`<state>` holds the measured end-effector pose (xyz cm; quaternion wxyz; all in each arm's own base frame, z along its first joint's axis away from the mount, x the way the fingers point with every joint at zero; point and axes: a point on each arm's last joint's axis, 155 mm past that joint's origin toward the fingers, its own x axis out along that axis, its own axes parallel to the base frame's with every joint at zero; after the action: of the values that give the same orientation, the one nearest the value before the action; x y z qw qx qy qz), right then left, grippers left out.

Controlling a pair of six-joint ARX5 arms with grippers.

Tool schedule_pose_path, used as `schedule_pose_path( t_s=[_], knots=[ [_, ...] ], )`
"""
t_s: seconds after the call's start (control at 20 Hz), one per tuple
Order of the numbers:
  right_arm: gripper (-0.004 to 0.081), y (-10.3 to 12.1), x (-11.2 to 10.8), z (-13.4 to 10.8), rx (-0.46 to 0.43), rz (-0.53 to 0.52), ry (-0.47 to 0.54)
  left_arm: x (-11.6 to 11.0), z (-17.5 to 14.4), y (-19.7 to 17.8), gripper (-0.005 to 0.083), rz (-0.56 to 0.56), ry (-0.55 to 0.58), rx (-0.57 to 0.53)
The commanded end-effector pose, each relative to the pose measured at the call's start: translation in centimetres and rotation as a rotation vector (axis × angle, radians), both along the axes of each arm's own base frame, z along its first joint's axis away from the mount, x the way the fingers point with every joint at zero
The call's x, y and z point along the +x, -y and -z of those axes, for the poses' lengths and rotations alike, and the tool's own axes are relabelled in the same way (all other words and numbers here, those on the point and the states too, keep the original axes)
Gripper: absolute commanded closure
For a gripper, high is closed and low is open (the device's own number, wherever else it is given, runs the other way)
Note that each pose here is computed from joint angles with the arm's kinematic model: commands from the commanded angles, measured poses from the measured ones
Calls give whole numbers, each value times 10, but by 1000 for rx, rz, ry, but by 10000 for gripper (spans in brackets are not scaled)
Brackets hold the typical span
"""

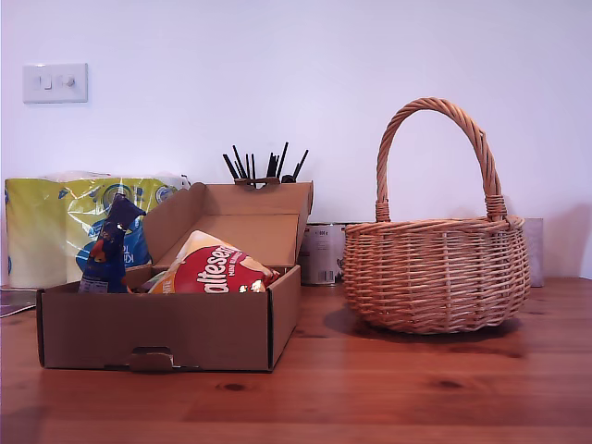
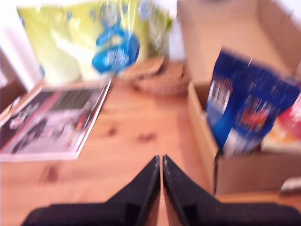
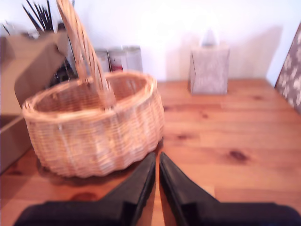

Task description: Move the bags of Easter eggs from the cardboard box on the left into the woven basket on the right side.

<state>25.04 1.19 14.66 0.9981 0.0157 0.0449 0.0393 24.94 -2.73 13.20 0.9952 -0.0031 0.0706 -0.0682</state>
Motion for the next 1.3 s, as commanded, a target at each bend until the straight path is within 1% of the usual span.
schedule_pose_path(
  t_s=[0.0, 0.1, 0.2, 0.25, 0.35, 0.4, 0.5, 0.6, 0.75, 0.85, 0.9, 0.95, 1.0, 1.05, 1.1, 1.15, 1.2, 1.25],
  knots=[
    [783, 1, -2, -23, 4, 4, 52, -1, -28, 0, 793, -2, 72, -52],
    [783, 1, -6, -41, 6, 3, 82, -4, -49, 4, 793, 17, 111, -98],
    [783, 0, -10, -49, 11, 0, 68, -8, -67, 12, 793, 63, 136, -121],
    [782, -2, -13, -50, 11, -4, 52, -10, -74, 18, 793, 96, 133, -122],
    [783, -5, -16, -53, 13, -19, 34, -14, -80, 29, 793, 154, 84, -104],
    [783, -7, -16, -57, 17, -29, 40, -16, -81, 35, 793, 191, 49, -72],
    [783, -19, -18, -66, 101, -88, 58, -21, -82, 45, 793, 265, -27, 25],
    [783, -28, -19, -67, 131, -135, 48, -25, -86, 58, 793, 359, -97, 96],
    [783, -40, -20, -65, 148, -194, 21, -24, -80, 63, 793, 449, -242, 205],
    [783, -45, -19, -61, 149, -213, -4, -21, -74, 65, 789, 510, -338, 284],
    [783, -47, -18, -58, 150, -219, -19, -18, -73, 67, 776, 545, -367, 317],
    [783, -48, -16, -55, 148, -222, -32, -14, -75, 75, 714, 591, -376, 327],
    [782, -49, -15, -52, 148, -223, -45, -8, -77, 79, 562, 612, -382, 337],
    [783, -49, -14, -51, 148, -226, -53, 0, -79, 82, 344, 632, -376, 363],
    [783, -49, -12, -49, 148, -225, -60, 11, -79, 82, 150, 631, -375, 381],
    [783, -49, -11, -49, 148, -224, -62, 20, -77, 81, 20, 627, -376, 406],
    [783, -49, -10, -49, 148, -225, -61, 29, -76, 80, -21, 630, -369, 444],
    [783, -49, -10, -49, 149, -224, -63, 39, -75, 81, -17, 627, -357, 469]
  ],
)
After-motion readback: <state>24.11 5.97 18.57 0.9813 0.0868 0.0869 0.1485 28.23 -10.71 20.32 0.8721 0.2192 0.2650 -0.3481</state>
